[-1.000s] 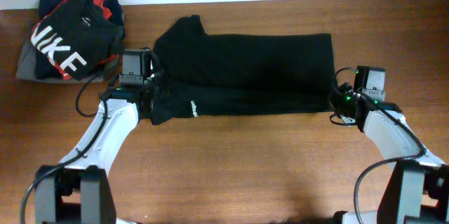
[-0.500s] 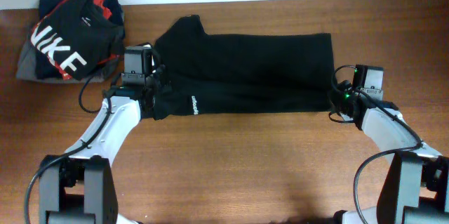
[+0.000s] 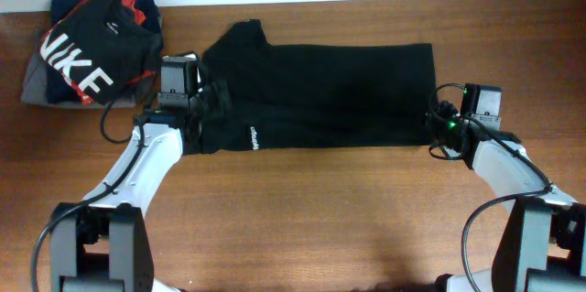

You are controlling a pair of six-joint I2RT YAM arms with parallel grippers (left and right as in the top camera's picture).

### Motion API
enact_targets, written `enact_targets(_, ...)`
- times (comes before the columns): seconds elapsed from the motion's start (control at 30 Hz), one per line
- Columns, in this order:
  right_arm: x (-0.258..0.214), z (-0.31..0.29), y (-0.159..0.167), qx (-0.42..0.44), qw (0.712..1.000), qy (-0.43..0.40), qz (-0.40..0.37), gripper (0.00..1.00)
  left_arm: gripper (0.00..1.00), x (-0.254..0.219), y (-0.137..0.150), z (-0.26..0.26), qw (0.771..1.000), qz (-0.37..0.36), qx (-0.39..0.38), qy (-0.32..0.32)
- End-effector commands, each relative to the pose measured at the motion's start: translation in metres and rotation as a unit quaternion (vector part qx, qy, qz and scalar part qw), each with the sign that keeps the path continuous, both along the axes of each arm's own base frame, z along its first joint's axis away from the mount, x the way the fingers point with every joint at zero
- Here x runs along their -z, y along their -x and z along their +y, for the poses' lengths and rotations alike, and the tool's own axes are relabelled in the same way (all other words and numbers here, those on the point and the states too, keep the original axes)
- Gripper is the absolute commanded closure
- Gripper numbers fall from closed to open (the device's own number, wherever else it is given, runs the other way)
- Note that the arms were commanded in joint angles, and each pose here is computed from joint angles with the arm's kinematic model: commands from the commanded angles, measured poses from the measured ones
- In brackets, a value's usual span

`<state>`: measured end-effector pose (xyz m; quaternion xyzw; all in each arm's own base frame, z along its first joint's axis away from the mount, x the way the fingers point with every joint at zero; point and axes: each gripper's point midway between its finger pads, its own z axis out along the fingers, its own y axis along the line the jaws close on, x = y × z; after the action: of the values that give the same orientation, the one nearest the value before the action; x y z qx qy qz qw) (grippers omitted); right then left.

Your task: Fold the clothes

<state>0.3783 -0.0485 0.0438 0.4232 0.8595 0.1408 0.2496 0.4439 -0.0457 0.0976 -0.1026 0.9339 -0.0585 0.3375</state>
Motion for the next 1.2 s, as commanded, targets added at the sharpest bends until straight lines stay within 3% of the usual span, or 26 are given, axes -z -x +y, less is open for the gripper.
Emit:
enact_targets(0.0,-0.044,0.018,-0.019,-0.084,0.994,0.0,-0.065,0.31,0.07,-0.027,0.013,-0.001,1.0,0.016,0.008,0.001)
enact_targets(0.17,-0.083,0.047,-0.025,-0.174,0.976,-0.034,-0.124,0.3,0.26,-0.029,0.048,-0.004,0.997,0.077,0.028,0.007)
enact_targets(0.27,-0.09,0.057,-0.021,-0.19,0.972,-0.057,-0.128,0.31,0.44,-0.016,0.073,-0.012,0.989,0.136,0.044,0.028)
enact_targets(0.33,-0.09,0.063,-0.018,-0.199,0.97,-0.067,-0.124,0.35,0.51,-0.009,0.086,-0.011,0.985,0.166,0.044,0.027)
enact_targets(0.4,-0.088,0.072,-0.015,-0.213,0.967,-0.067,-0.119,0.35,0.52,-0.005,0.091,-0.011,0.982,0.178,0.059,0.017)
enact_targets(0.53,-0.087,0.1,-0.012,-0.257,0.957,-0.057,-0.117,0.35,0.69,0.006,0.095,-0.01,0.978,0.194,0.075,0.007)
enact_targets(0.7,-0.083,0.124,-0.009,-0.283,0.952,-0.043,-0.108,0.35,0.73,0.031,0.098,-0.009,0.97,0.231,0.073,0.004)
enact_targets(0.77,-0.083,0.129,-0.007,-0.289,0.95,-0.043,-0.106,0.35,0.82,0.044,0.1,-0.009,0.966,0.25,0.073,0.003)
enact_targets(0.83,-0.081,0.13,-0.005,-0.29,0.951,-0.043,-0.102,0.35,0.85,0.055,0.101,-0.009,0.962,0.262,0.074,0.002)
enact_targets(1.17,-0.073,0.128,0.003,-0.287,0.954,-0.045,-0.077,0.35,0.87,0.084,0.088,-0.001,0.961,0.267,0.073,-0.026)
